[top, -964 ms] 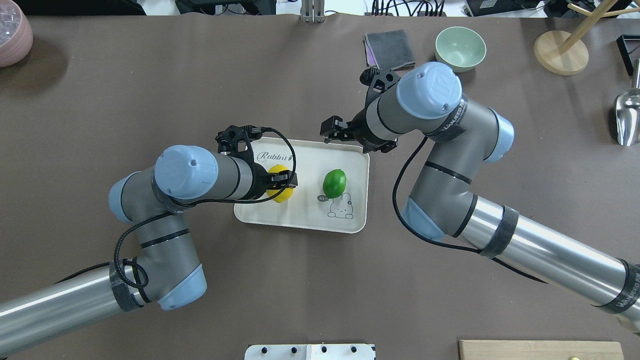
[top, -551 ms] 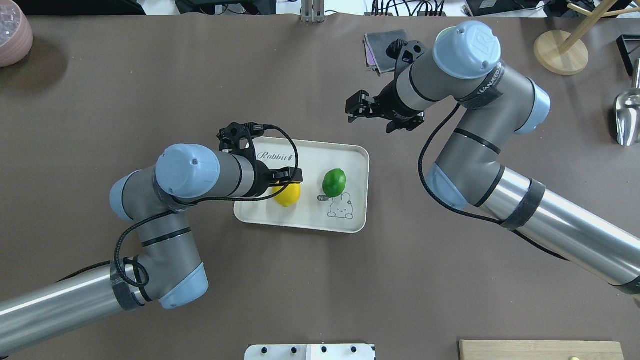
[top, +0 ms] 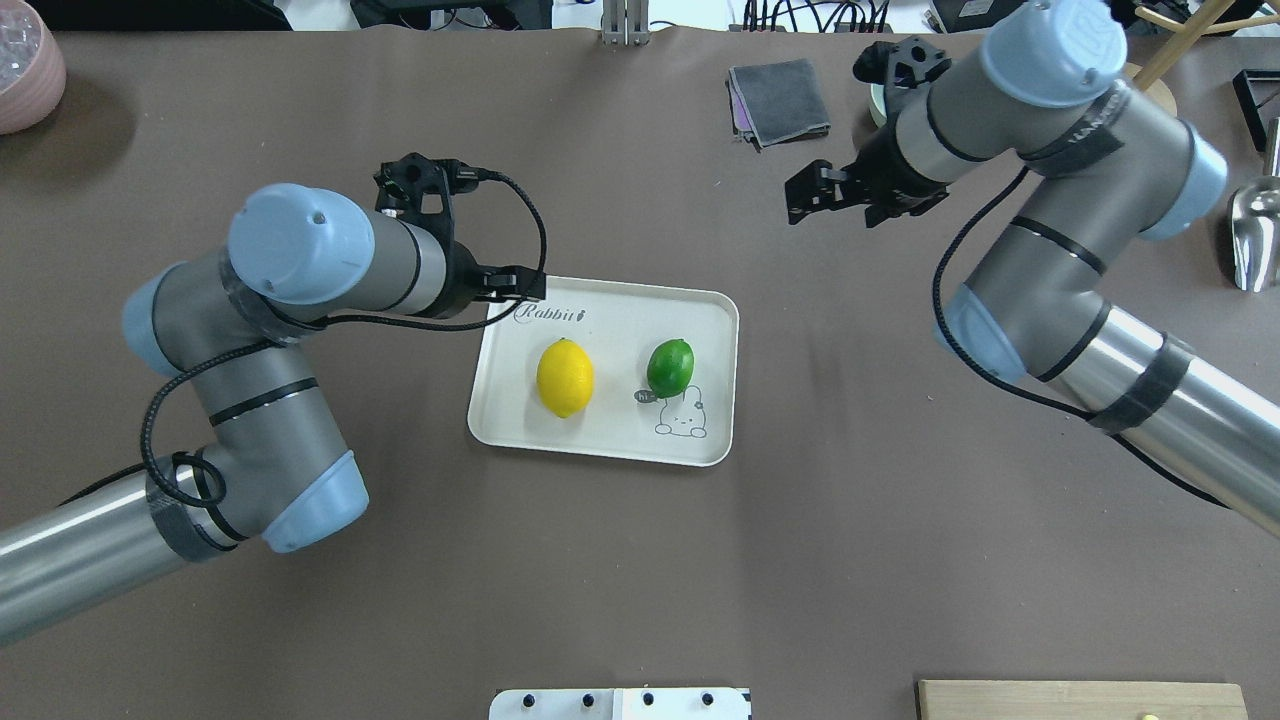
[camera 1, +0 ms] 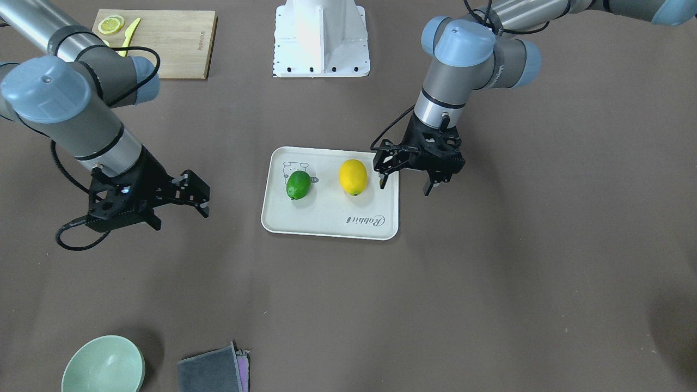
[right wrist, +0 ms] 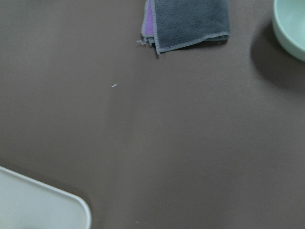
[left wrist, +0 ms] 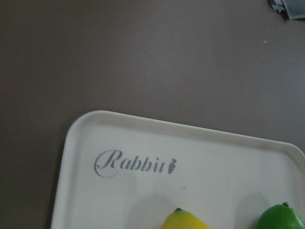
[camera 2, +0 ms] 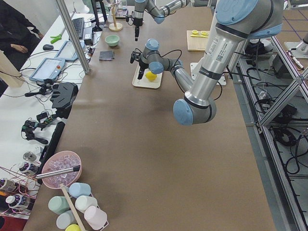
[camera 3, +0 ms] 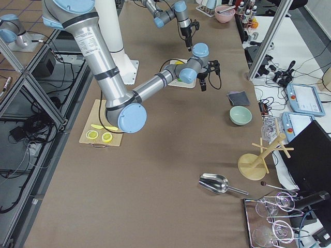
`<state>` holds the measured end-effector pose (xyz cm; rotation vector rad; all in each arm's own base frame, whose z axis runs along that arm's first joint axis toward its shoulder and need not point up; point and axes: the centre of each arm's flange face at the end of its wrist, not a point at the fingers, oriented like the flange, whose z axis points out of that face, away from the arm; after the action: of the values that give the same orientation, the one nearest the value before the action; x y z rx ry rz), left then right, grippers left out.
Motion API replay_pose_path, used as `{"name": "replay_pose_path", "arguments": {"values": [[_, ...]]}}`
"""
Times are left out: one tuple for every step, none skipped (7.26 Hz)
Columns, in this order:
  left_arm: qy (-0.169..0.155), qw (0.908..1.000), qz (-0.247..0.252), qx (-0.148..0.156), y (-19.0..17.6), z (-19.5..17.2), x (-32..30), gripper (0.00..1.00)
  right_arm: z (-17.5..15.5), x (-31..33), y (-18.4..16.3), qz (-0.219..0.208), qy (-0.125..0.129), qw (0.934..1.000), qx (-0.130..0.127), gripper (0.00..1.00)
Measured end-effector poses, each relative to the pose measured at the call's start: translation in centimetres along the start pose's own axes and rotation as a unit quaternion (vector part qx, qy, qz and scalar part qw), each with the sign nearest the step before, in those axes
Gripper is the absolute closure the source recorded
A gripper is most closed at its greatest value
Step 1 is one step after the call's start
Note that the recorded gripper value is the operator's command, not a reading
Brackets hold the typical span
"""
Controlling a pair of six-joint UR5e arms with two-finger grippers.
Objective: Place all lemons on tray
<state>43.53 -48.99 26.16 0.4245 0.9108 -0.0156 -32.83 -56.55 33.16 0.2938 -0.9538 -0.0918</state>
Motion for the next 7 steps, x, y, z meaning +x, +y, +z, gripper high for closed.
{"name": "replay_pose_path", "arguments": {"values": [[-0.025, 0.9984, 0.051, 0.001, 0.0, -1.2, -4.0, 0.02, -0.9, 3.6, 0.3, -0.02, 0.016, 0.9997, 0.006, 0.0], [-0.048, 0.9948, 0.09, 0.004, 0.3, -3.0, -9.0, 0.02, -1.7, 6.9, 0.4, -0.028, 0.033, 0.999, 0.012, 0.0], [-0.069, 0.9921, 0.104, 0.01, 0.6, -4.5, -14.3, 0.02, -2.7, 10.2, 0.1, -0.048, 0.046, 0.9977, 0.013, 0.0], [-0.084, 0.991, 0.103, 0.015, 1.3, -5.3, -19.5, 0.02, -3.6, 14.4, 0.2, -0.064, 0.06, 0.9961, 0.003, 0.0], [-0.094, 0.9898, 0.108, 0.003, 2.5, -6.7, -25.8, 0.02, -4.5, 19.3, 0.9, -0.069, 0.078, 0.9945, -0.014, 0.0], [-0.096, 0.9878, 0.12, -0.025, 4.0, -9.3, -33.0, 0.02, -5.7, 24.0, 1.9, -0.074, 0.096, 0.9922, -0.027, 0.0], [-0.105, 0.9866, 0.118, -0.039, 5.5, -12.7, -39.9, 0.02, -7.5, 28.7, 3.4, -0.075, 0.11, 0.9904, -0.038, 0.0]]}}
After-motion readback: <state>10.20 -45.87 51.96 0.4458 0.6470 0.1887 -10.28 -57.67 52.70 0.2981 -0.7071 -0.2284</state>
